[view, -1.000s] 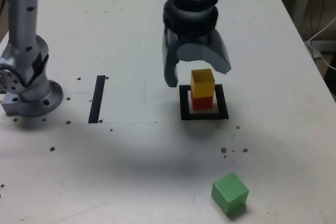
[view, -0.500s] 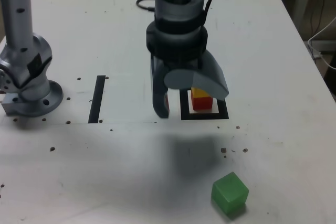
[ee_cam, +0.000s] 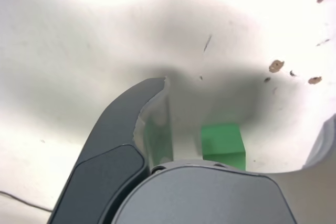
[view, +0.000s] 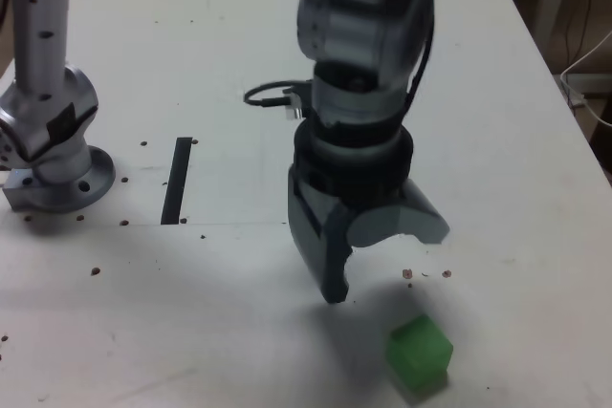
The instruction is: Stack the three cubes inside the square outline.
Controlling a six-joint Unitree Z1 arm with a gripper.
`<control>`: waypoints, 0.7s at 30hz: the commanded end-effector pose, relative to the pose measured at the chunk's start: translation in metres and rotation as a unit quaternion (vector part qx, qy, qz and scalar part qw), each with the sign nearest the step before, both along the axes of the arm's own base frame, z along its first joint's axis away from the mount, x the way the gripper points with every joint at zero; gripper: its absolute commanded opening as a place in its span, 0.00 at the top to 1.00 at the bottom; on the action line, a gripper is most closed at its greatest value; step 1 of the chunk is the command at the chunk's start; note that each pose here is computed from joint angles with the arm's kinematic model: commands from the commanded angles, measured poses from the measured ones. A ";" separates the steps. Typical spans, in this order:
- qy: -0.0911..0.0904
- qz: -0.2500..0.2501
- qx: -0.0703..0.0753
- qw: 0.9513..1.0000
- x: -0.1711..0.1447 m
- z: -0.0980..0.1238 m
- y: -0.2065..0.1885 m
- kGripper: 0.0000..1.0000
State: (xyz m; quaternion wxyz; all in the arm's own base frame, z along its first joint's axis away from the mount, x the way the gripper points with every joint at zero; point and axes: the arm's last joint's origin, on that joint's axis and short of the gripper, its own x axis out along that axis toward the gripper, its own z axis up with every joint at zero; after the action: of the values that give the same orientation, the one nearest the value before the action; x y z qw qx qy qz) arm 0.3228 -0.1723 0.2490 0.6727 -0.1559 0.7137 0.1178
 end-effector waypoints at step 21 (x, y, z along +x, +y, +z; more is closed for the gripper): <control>0.033 -0.007 -0.007 0.999 0.031 -0.038 -0.041 0.05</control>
State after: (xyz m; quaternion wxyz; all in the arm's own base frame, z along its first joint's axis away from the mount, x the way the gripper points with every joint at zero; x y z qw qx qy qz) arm 0.3524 -0.2114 0.2137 0.6496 -0.1516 0.7363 0.1131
